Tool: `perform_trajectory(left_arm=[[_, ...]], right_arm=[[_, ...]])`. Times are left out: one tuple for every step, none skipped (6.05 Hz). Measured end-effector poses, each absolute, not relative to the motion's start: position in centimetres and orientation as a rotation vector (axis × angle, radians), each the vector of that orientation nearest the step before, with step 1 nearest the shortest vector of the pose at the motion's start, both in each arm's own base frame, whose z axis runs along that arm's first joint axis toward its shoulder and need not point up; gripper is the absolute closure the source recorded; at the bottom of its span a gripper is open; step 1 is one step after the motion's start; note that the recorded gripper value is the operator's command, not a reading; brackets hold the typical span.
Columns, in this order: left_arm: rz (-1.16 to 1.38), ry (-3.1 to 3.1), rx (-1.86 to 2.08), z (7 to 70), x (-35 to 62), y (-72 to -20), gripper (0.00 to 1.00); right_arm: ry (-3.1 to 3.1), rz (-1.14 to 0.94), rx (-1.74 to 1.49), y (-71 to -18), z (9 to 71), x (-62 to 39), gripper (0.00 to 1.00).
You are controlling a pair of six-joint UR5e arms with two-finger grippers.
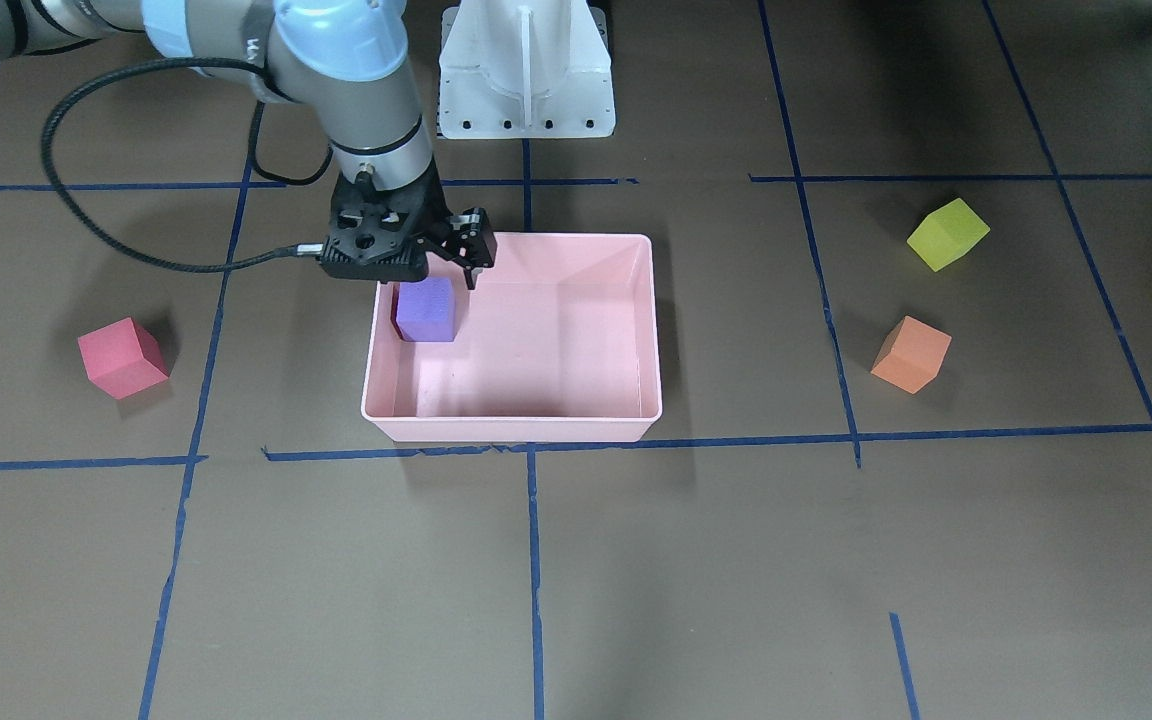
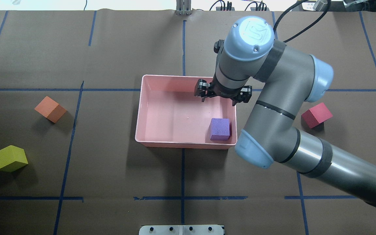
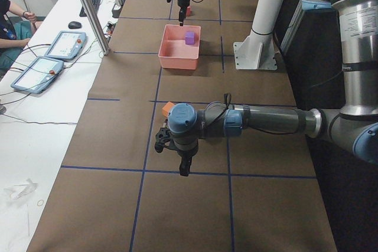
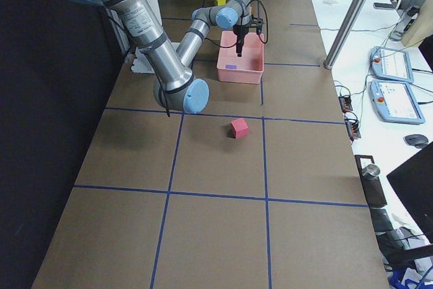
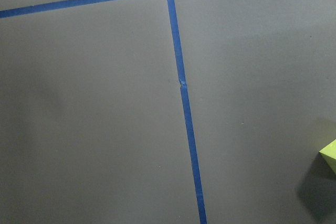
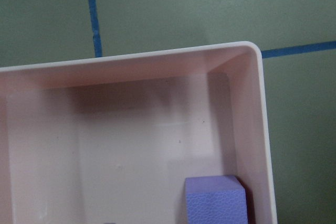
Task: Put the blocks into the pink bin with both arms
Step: 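Carry the purple cube into the pink bin and release it, then move the left gripper to the orange cube while the right arm withdraws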
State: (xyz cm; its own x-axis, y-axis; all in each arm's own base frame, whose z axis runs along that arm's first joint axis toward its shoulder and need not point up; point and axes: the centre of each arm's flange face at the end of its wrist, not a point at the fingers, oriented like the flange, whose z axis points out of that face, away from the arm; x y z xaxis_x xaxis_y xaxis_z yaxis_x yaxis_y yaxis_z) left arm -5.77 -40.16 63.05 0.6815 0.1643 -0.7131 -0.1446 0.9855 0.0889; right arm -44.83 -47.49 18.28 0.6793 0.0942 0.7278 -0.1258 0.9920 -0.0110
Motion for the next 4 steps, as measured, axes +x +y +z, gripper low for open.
perform_trajectory(left_arm=[[0.185, 0.8, 0.037, 62.5, -5.6, -40.5, 0.0], [0.215, 0.792, 0.093, 60.6, -5.3, -42.7, 0.0], [0.254, 0.785, 0.181, 57.7, -4.9, -45.9, 0.0], [0.275, 0.786, 0.24, 55.2, -4.1, -48.0, 0.0]], right_arm=[[-0.801, 0.063, 0.069, -49.0, 19.9, -42.9, 0.0], [-0.8, 0.01, 0.08, -51.0, 21.6, -39.9, 0.0], [-0.798, -0.047, 0.09, -52.8, 24.0, -36.3, 0.0], [-0.783, -0.113, 0.105, -54.1, 27.3, -32.3, 0.0]])
